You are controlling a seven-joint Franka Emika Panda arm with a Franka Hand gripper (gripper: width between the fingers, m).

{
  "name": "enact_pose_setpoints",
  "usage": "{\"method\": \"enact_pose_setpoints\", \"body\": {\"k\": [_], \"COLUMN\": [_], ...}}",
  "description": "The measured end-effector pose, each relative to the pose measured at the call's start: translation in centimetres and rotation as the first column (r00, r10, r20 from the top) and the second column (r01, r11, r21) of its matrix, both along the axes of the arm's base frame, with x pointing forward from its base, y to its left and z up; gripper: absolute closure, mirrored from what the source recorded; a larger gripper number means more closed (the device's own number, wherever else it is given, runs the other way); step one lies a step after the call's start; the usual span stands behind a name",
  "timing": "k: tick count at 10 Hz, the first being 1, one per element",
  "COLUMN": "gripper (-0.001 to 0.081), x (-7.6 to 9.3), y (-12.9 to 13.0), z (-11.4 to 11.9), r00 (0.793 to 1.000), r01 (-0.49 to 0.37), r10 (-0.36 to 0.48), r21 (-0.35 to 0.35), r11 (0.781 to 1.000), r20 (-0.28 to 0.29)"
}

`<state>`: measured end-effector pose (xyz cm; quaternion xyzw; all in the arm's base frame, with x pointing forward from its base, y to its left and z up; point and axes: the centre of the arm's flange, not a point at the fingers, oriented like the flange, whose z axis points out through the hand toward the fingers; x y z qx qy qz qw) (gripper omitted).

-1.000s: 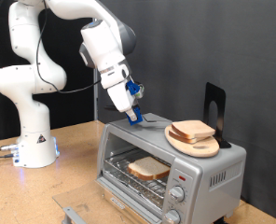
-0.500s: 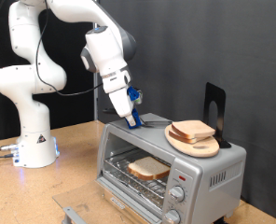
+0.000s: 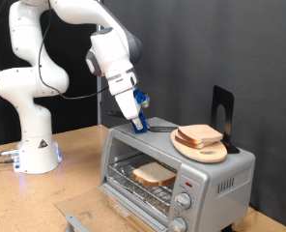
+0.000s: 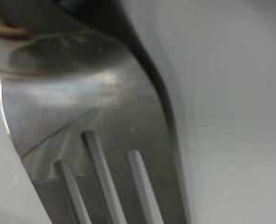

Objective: Make a piece of toast with the oven

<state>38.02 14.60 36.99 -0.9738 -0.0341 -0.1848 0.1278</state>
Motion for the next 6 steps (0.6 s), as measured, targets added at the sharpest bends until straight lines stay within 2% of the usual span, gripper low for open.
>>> {"method": "enact_pose_setpoints", "body": {"k": [6], "gripper": [0.0007], "x": [0.81], "y": [0.63], "z": [-0.11], "r00": [0.999], "r01": [-0.009], "r10": [0.011], "r21": [-0.037], "r11": [0.999], "r20": [0.051]}}
